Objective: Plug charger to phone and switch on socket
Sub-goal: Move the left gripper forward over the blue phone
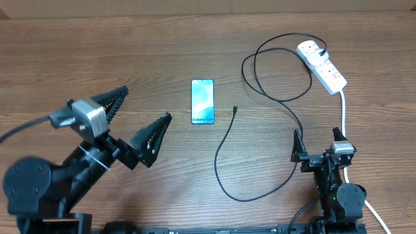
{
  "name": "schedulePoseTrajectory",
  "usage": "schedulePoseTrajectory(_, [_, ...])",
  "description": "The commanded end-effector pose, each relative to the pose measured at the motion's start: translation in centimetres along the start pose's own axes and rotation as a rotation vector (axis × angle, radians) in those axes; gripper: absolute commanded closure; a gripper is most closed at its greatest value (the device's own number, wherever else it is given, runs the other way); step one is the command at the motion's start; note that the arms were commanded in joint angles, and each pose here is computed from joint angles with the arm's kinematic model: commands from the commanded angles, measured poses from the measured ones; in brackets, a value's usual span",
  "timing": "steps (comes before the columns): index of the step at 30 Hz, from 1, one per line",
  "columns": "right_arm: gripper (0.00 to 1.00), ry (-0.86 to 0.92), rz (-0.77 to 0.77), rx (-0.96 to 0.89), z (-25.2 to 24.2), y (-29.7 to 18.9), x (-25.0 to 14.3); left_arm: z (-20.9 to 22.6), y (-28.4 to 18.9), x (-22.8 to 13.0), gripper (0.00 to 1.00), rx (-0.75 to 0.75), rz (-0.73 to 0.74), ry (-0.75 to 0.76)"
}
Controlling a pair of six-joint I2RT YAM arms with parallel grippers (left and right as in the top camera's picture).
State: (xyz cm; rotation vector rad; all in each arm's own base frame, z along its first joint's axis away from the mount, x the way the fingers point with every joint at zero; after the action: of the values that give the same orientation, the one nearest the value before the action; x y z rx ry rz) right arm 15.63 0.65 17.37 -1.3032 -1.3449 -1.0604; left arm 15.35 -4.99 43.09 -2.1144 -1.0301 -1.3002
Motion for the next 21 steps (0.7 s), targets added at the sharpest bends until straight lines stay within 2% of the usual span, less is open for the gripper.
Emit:
schedulePoseTrajectory(1, [0.00, -0.004, -0.003, -0.013, -0.1, 0.0, -0.2, -0.5, 0.1, 2.4, 0.00, 0.085, 0.031, -0.071])
schedulePoseTrajectory(7, [0.00, -0.004, -0.003, -0.014, -0.1, 0.0, -0.2, 1.2, 0.9, 3.6, 0.00, 0.424, 0.242, -0.111])
schedulePoseTrajectory(10, [0.00, -0.004, -0.003, -0.014, -0.1, 0.0, -0.2, 1.8, 1.5, 3.7, 0.00, 0.542, 0.325, -0.118])
schedulePoseTrajectory(21, [0.00, -0.004, -0.003, -0.013, -0.1, 0.0, -0.2, 2.9, 5.3, 1.8, 0.00, 0.469, 0.498, -0.241])
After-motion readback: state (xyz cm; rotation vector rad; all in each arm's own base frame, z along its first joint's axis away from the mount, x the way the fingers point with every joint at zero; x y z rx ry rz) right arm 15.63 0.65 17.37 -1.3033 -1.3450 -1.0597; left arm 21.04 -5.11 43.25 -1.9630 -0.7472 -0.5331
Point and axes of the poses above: each gripper's point midway between its finger pads, its own y axis out along the fingers, its own z axis along the line the jaws close on, x = y × z, the point moved 9 cm from there along -y, back along the fingers, and after that the axes turned 11 degrees about -y, right-handed, at the moved point
